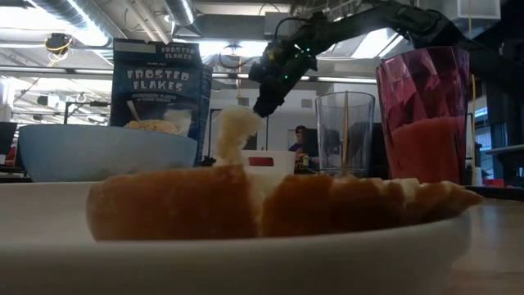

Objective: Arrange a breakfast setting
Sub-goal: Put the red apple into the white plate

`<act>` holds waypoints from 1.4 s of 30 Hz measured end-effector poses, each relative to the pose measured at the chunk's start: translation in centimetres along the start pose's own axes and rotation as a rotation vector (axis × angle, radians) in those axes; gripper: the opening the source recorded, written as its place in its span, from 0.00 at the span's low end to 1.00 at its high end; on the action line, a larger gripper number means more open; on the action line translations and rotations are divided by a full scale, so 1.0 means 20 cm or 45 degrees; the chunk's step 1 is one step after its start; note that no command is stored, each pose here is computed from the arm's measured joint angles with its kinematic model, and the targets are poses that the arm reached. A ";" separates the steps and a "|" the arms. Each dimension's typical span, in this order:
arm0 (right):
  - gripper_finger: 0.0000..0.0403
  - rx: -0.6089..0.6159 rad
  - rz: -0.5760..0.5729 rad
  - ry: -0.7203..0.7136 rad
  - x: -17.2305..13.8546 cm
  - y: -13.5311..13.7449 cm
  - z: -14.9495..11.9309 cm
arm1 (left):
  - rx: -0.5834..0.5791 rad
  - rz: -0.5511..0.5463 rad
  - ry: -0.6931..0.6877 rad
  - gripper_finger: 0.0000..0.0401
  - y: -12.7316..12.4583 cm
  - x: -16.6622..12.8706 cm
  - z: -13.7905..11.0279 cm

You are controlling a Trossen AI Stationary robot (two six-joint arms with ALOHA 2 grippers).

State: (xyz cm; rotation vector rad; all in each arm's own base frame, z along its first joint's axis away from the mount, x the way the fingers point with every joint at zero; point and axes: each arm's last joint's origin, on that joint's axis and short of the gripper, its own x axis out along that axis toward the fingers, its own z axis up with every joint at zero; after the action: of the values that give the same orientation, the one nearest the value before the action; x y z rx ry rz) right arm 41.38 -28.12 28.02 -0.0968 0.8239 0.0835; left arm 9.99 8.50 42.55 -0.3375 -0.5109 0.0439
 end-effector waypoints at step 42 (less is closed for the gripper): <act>0.98 0.034 0.069 0.395 0.38 0.05 -0.22 | -0.001 0.000 0.001 0.97 0.00 0.00 0.00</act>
State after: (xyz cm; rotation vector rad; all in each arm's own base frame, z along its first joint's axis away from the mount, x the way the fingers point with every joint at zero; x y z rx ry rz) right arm 43.25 -27.44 19.40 -0.0629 1.1374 0.1103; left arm 10.00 8.51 42.54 -0.3381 -0.5101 0.0434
